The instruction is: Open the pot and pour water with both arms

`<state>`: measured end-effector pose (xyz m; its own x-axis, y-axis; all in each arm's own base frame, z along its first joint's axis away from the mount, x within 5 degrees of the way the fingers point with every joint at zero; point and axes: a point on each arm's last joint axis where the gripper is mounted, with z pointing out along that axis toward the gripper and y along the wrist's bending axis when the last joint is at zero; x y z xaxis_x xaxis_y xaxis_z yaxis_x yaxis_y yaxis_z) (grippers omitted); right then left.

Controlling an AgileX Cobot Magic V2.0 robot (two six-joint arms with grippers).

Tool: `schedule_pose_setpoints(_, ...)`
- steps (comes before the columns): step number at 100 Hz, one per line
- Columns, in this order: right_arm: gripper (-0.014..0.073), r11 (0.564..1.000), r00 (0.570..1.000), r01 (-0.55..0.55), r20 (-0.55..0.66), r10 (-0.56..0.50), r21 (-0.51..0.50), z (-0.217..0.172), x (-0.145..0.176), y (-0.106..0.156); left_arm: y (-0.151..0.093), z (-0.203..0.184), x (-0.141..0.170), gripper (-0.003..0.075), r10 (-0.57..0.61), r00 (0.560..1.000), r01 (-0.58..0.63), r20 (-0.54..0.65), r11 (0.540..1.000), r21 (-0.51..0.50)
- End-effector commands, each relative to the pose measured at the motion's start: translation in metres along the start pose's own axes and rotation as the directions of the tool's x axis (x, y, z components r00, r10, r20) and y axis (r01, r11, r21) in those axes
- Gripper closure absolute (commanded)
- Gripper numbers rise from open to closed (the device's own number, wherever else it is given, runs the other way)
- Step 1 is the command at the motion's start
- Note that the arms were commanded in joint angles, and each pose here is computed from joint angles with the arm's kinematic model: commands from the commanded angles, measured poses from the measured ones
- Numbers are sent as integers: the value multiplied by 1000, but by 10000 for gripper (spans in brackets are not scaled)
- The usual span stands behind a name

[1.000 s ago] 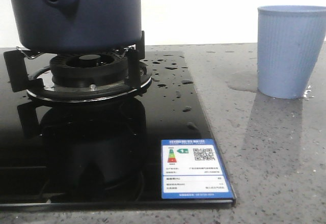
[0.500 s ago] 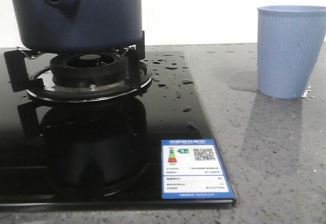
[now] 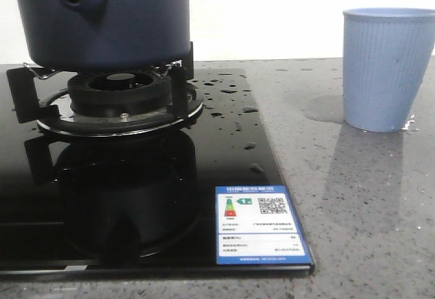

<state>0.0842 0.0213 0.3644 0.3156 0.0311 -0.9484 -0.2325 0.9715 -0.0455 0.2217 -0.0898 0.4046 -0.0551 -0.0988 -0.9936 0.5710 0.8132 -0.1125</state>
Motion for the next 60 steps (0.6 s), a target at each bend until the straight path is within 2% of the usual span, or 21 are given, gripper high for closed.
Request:
schedule_pose_setpoints(1, 664, 999, 998, 36, 48, -35, -24, -7, -8, 4, -11, -37, -18, 667, -2, 995, 7, 100, 999, -49)
schedule_pose_setpoints(4, 664, 998, 998, 49, 50, -48, -28, -11, -7, 5, -13, -47, -16, 745, 12, 994, -5, 109, 998, -66)
schedule_pose_setpoints(17, 664, 998, 999, -18, 27, 20, -57, -23, 7, 9, -22, -86, 5, 740, 35, 991, -22, 129, 995, -98)
schedule_pose_setpoints(34, 664, 985, 1000, -11, -9, 9, -173, -33, 30, 21, -31, -123, 46, 740, 40, 991, -27, 130, 995, -96)
schedule_pose_setpoints(48, 664, 966, 1000, -20, 0, 21, -259, -36, 37, 29, -35, -144, 76, 740, 42, 990, -29, 136, 995, -97)
schedule_pose_setpoints(60, 664, 961, 1000, -20, 5, 23, -277, -37, 36, 31, -38, -154, 92, 740, 45, 988, -31, 145, 995, -95)
